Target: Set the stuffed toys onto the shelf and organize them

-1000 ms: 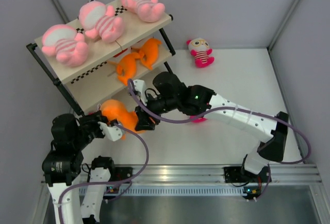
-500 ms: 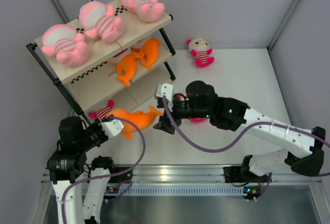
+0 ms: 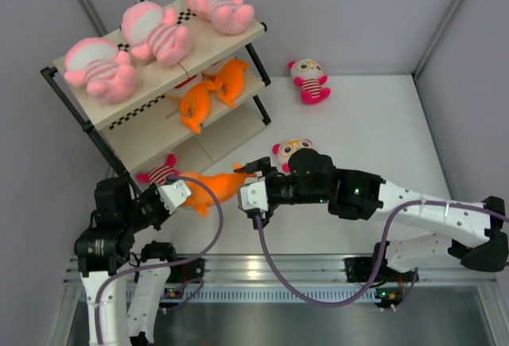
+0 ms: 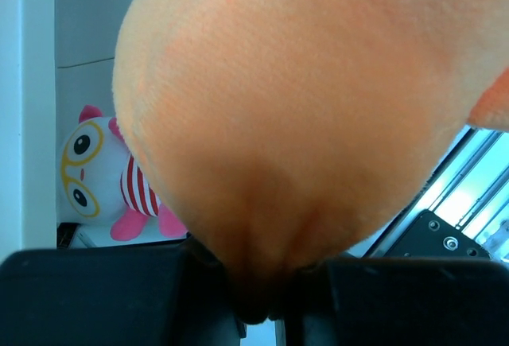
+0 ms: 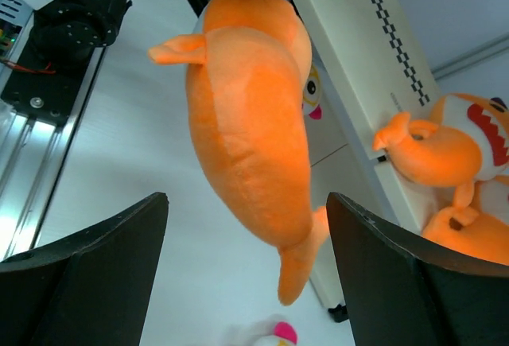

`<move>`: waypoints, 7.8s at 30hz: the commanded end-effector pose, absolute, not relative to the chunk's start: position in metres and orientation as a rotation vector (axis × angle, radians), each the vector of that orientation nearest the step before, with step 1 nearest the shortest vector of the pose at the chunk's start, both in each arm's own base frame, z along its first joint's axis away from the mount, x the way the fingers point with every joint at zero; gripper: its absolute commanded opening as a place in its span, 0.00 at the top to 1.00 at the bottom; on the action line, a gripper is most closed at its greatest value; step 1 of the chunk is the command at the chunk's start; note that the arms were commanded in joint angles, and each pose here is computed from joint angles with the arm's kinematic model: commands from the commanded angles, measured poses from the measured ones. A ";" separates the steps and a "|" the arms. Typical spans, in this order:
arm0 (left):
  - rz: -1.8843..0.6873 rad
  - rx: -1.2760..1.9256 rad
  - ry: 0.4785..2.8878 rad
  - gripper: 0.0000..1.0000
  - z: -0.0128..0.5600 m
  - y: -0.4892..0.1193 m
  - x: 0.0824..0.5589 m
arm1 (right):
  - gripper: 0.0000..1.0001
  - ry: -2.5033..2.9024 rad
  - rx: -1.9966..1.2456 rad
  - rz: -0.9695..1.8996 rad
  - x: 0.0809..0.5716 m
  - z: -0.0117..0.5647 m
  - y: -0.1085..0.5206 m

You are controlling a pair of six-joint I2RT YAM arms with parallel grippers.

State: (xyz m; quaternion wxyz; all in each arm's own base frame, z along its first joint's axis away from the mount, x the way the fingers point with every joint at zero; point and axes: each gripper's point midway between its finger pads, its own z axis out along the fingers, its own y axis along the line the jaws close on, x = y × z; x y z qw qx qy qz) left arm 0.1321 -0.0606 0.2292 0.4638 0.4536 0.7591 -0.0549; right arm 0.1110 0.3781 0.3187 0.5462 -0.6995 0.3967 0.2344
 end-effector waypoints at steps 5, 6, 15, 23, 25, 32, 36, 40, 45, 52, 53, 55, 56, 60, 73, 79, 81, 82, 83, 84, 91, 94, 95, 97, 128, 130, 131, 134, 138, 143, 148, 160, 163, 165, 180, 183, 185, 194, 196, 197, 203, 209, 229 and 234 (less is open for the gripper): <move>-0.192 1.114 1.858 1.00 0.231 -0.068 0.133 | 0.19 0.795 -1.633 0.500 0.119 0.346 0.408; -0.189 1.111 1.855 1.00 0.233 -0.067 0.133 | 0.19 0.794 -1.637 0.507 0.119 0.345 0.410; -0.171 1.089 1.844 1.00 0.239 -0.067 0.130 | 0.85 1.037 -1.554 0.594 0.129 0.328 0.426; 0.090 0.769 1.868 0.20 0.279 -0.028 0.118 | 1.00 1.486 -1.241 0.913 0.128 0.326 0.426; 0.185 0.712 1.770 0.10 0.306 -0.021 0.101 | 1.00 1.572 -1.122 1.026 0.130 0.331 0.427; 0.534 0.362 1.598 0.03 0.367 0.037 0.039 | 1.00 1.792 -0.502 1.405 0.162 0.363 0.435; 0.616 0.174 1.573 0.04 0.368 0.063 0.015 | 1.00 1.767 -0.263 1.583 0.174 0.372 0.460; 0.561 0.104 1.531 0.04 0.370 0.064 0.005 | 1.00 1.673 -0.099 1.641 0.176 0.392 0.485; 0.569 0.081 1.514 0.04 0.370 0.066 -0.001 | 1.00 1.617 0.110 1.709 0.191 0.401 0.529; 0.538 0.102 1.489 0.04 0.372 0.061 -0.004 | 1.00 1.557 0.282 1.654 0.221 0.401 0.577; 0.540 0.101 1.488 0.04 0.372 0.061 -0.004 | 1.00 1.534 0.322 1.669 0.224 0.408 0.578; 0.545 0.099 1.490 0.04 0.370 0.062 -0.004 | 1.00 1.530 0.432 1.668 0.236 0.393 0.586; 0.547 0.097 1.492 0.04 0.370 0.063 -0.004 | 1.00 1.511 0.473 1.669 0.241 0.396 0.586; 0.545 0.099 1.490 0.04 0.369 0.063 -0.004 | 0.98 1.542 0.513 1.585 0.262 0.370 0.617; 0.513 0.115 1.476 0.03 0.369 0.063 -0.007 | 0.44 1.578 0.523 1.519 0.274 0.355 0.624; 0.495 0.121 1.475 0.03 0.369 0.060 -0.007 | 0.03 1.574 0.406 1.440 0.259 0.367 0.619; 0.495 0.118 1.472 0.03 0.370 0.060 -0.008 | 0.01 1.557 0.358 1.378 0.248 0.380 0.612; 0.496 0.117 1.474 0.03 0.370 0.060 -0.008 | 0.01 1.561 0.344 1.347 0.247 0.382 0.608; 0.498 0.118 1.472 0.03 0.370 0.059 -0.008 | 0.01 1.556 0.353 1.314 0.247 0.388 0.600; 0.495 0.118 1.472 0.03 0.370 0.059 -0.008 | 0.01 1.590 0.333 1.267 0.246 0.379 0.598; 0.490 0.123 1.473 0.03 0.371 0.057 -0.007 | 0.01 1.648 0.336 1.242 0.240 0.372 0.580; 0.484 0.128 1.470 0.03 0.372 0.055 -0.007 | 0.01 1.667 0.356 1.247 0.239 0.362 0.578; 0.481 0.128 1.470 0.03 0.373 0.055 -0.007 | 0.01 1.663 0.363 1.256 0.238 0.364 0.575; 0.482 0.126 1.465 0.03 0.373 0.055 -0.009 | 0.01 1.668 0.358 1.256 0.237 0.358 0.575; 0.488 0.141 1.455 0.03 0.373 0.053 -0.014 | 0.01 1.787 0.232 1.169 0.248 0.327 0.567; 0.490 0.141 1.455 0.03 0.373 0.053 -0.015 | 0.05 1.786 0.238 1.160 0.250 0.325 0.565; 0.492 0.142 1.457 0.03 0.373 0.054 -0.014 | 0.08 1.784 0.251 1.175 0.250 0.325 0.565; 0.491 0.146 1.459 0.03 0.372 0.053 -0.013 | 0.35 1.780 0.280 1.213 0.248 0.320 0.565; 0.491 0.146 1.461 0.03 0.371 0.053 -0.014 | 0.75 1.782 0.293 1.238 0.248 0.321 0.570; 0.493 0.146 1.456 0.03 0.371 0.053 -0.015 | 1.00 1.765 0.300 1.329 0.243 0.337 0.579; 0.489 0.153 1.466 0.03 0.369 0.052 -0.013 | 1.00 1.723 0.259 1.446 0.236 0.367 0.598; 0.514 0.142 1.462 0.03 0.371 0.058 -0.016 | 0.58 1.738 0.352 1.481 0.279 0.352 0.634; 0.516 0.142 1.464 0.02 0.370 0.058 -0.015 | 0.43 1.753 0.348 1.449 0.282 0.346 0.631; 0.511 0.148 1.461 0.02 0.370 0.057 -0.015 | 0.40 1.744 0.357 1.435 0.283 0.352 0.623; 0.508 0.151 1.462 0.02 0.369 0.057 -0.015 | 0.32 1.677 0.297 1.397 0.263 0.382 0.589; 0.511 0.156 1.472 0.02 0.365 0.057 -0.014 | 0.32 1.651 0.281 1.387 0.255 0.395 0.579; 0.513 0.162 1.495 0.02 0.356 0.057 -0.009 | 0.32 1.669 0.246 1.360 0.246 0.386 0.574; 0.543 0.235 1.674 0.02 0.311 0.059 0.016 | 0.30 1.825 -0.115 1.014 0.199 0.336 0.453; 0.538 0.246 1.694 0.02 0.305 0.058 0.020 | 0.28 1.874 -0.110 0.895 0.198 0.320 0.402; 0.533 0.255 1.711 0.02 0.300 0.057 0.024 | 0.27 1.935 -0.116 0.817 0.197 0.300 0.378; 0.526 0.273 1.828 0.03 0.267 0.058 0.039 | 0.25 2.051 0.166 0.650 0.219 0.223 0.218; 0.507 0.298 1.929 0.04 0.236 0.056 0.053 | 0.18 2.127 0.309 0.556 0.245 0.154 0.152; 0.429 0.361 2.027 0.07 0.201 0.040 0.070 | 1.00 2.192 0.102 0.704 0.285 0.108 0.183; 0.419 0.348 2.006 0.08 0.203 0.038 0.076 | 1.00 2.014 -0.098 0.703 0.288 0.179 0.209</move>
